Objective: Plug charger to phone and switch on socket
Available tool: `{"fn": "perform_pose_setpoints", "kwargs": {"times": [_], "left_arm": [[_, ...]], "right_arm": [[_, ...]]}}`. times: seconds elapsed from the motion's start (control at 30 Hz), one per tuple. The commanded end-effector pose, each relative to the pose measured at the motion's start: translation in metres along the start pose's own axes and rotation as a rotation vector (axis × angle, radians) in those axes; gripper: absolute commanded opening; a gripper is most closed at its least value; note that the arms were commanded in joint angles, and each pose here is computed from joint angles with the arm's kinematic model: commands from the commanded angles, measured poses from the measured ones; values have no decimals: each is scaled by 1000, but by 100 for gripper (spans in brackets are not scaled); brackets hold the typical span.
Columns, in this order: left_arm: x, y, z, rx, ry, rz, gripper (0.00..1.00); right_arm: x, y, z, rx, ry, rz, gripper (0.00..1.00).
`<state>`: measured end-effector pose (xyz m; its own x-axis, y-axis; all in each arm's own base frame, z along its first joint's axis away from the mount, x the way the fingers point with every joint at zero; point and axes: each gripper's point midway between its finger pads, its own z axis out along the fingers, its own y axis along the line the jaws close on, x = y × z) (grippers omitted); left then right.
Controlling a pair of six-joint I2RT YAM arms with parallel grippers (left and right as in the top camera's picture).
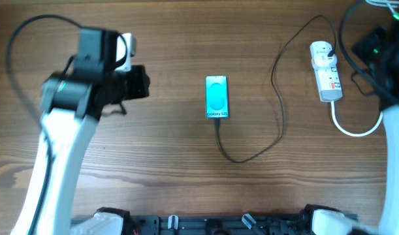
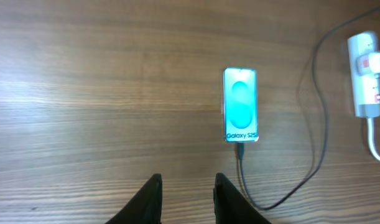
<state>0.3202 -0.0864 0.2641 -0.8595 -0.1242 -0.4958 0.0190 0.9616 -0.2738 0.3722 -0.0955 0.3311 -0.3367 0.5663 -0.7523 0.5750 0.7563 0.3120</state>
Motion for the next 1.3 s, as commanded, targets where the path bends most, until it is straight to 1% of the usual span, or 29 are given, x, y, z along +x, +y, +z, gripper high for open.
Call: {"fn": "perform_pose_setpoints", "kwargs": {"times": [0.0,0.07,0.1,0.13,0.17,0.23,0.3,0.37,0.43,0.47,0.5,0.53,0.57,0.6,0.63,0.7,0.8,0.87,0.9,0.93,1.0,1.07,1.1,1.17,1.2,1.23,1.27], "left_arm": [[14,9,-75,-115,-193,21,24],[32,16,-119,-139,-303,-2,21],[40,17,-136,-124,-345,-13,20],[55,18,-159,-83,-400,-14,20],[65,20,-173,-59,-433,-25,20],[101,35,-210,-6,-530,-37,21],[129,48,-231,43,-606,-71,22],[151,58,-235,87,-654,-127,25],[165,66,-223,101,-651,-171,36],[167,67,-215,96,-635,-180,45],[168,68,-206,87,-614,-190,52],[169,69,-195,69,-584,-190,72],[170,70,-189,61,-569,-188,90],[171,70,-182,49,-550,-186,100],[174,70,-173,42,-524,-183,100],[177,68,-165,47,-491,-176,100],[178,69,-165,46,-489,-175,100],[178,69,-165,46,-489,-175,100],[178,69,-165,45,-489,-176,100],[178,69,-165,46,-489,-175,100],[178,69,-165,46,-489,-175,100],[178,69,-165,46,-489,-175,100],[178,69,-165,46,-489,-175,100],[178,69,-165,46,-489,-175,100],[178,69,-165,46,-489,-176,100],[178,69,-165,46,-489,-176,100],[178,69,-165,46,-489,-175,100]], "right_arm": [[-12,4,-81,-141,-88,-6,5],[-4,-4,-120,-184,-102,-22,5],[0,-11,-138,-190,-114,-19,5],[5,-20,-161,-202,-136,-17,5],[9,-26,-175,-210,-152,-18,5],[26,-49,-227,-246,-222,-25,5],[43,-70,-268,-286,-294,-12,4],[71,-95,-301,-315,-346,0,5],[102,-123,-325,-320,-390,10,5],[106,-129,-329,-319,-405,14,8],[112,-135,-335,-323,-424,19,12],[117,-138,-336,-325,-425,23,23],[120,-139,-335,-321,-412,33,31],[124,-141,-331,-315,-385,58,55],[132,-144,-324,-304,-339,112,79],[141,-146,-309,-285,-267,215,100],[148,-143,-280,-252,-194,303,100],[140,-132,-259,-259,-205,268,100],[136,-117,-241,-298,-196,262,100],[132,-98,-224,-371,-186,254,100],[127,-71,-207,-485,-185,240,100],[123,-30,-195,-696,-183,202,100],[125,-11,-190,-810,-156,217,100],[138,-12,-173,-807,-50,360,100],[155,-18,-158,-755,65,502,100],[163,-29,-144,-673,101,594,100],[174,-52,-124,-531,111,705,100]]}}
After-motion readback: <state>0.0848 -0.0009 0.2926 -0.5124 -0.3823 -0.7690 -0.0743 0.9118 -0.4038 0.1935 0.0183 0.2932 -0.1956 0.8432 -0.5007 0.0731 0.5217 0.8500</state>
